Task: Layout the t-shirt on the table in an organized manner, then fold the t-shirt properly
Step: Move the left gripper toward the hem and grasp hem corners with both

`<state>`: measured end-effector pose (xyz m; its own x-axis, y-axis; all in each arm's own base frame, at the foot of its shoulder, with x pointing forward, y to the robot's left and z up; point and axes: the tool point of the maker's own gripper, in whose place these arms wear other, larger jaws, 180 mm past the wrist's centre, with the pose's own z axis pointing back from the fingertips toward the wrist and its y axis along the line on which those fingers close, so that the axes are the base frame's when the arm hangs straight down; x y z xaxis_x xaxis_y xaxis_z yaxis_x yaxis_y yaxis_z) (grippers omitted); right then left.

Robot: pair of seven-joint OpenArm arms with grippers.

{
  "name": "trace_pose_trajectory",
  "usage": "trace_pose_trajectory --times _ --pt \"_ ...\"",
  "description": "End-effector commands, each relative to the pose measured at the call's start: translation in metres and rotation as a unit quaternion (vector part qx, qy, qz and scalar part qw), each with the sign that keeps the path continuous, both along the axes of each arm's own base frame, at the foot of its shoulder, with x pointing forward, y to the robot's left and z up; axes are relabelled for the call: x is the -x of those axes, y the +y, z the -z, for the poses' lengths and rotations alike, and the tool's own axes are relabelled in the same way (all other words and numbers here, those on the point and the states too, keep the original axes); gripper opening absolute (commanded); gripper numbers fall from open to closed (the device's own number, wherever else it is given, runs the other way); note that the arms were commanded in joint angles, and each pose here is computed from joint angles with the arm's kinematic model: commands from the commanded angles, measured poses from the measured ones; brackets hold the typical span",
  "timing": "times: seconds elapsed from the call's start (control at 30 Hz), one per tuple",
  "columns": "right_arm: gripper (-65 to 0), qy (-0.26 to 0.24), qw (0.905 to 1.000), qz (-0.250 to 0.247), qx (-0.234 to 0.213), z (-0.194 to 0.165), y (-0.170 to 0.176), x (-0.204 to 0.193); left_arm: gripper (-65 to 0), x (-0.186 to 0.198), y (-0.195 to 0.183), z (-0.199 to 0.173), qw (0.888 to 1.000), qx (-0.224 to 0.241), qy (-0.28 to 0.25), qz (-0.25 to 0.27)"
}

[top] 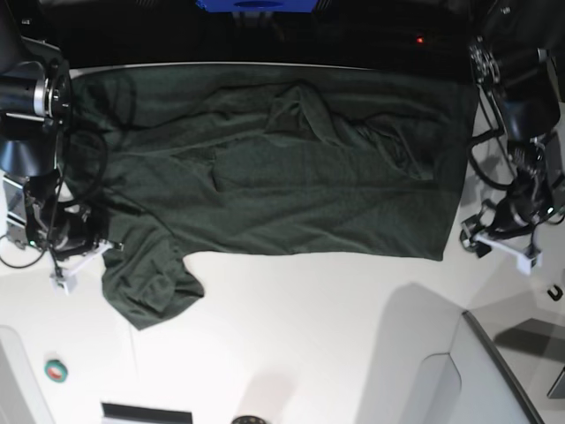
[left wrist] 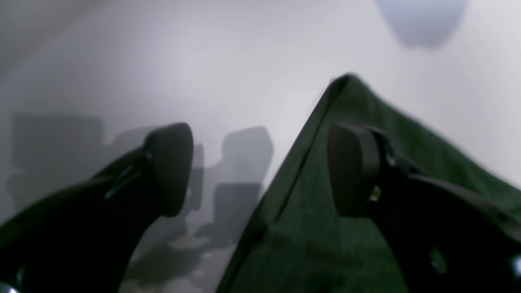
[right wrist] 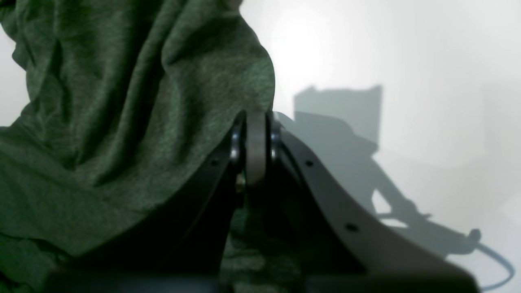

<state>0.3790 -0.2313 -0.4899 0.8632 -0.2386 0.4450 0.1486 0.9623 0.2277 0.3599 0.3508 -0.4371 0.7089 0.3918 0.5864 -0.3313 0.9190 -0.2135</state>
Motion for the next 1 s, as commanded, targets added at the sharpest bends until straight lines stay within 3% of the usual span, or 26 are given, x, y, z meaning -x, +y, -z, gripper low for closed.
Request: trace_pose_trajectory --times 0.0,0.17,0.43,0.6,0.8,0.93,0.97 --pt "-64.4 -0.028 0.9996 -0.002 0.004 -0.017 -0.005 -0.018 -15.5 -0.018 0.004 -0.012 1.000 -0.005 -0.025 0.001" --pt "-64.4 -0.027 0.9996 -0.002 0.005 -0.017 -0.007 -0.017 -15.6 -0.032 -0.017 0.016 0.999 -0.012 -0.022 0.023" --pt "-64.4 -0.034 0.9993 -0.005 0.012 -0.017 -0.009 -0.010 -17.3 -0.041 -0.025 0.021 1.000 0.002 -0.014 0.019" --pt "-64.4 -0.034 0.9993 -0.006 0.014 -0.016 -0.009 -0.008 -35.1 -0.039 -0.041 0.030 1.000 0.015 -0.008 0.025" --pt "-64.4 -0.033 0.9993 -0.007 0.014 -0.015 -0.009 -0.008 -48.5 -0.039 -0.044 0.032 0.999 0.017 -0.007 0.026" --pt "-64.4 -0.035 0.9993 -0.007 0.014 -0.016 -0.009 -0.009 -64.3 -0.039 -0.042 0.031 1.000 0.015 -0.010 0.025" --pt "-64.4 -0.035 0.9993 -0.007 0.014 -0.016 -0.009 -0.009 -65.0 -0.040 -0.041 0.031 1.000 0.013 -0.016 0.022"
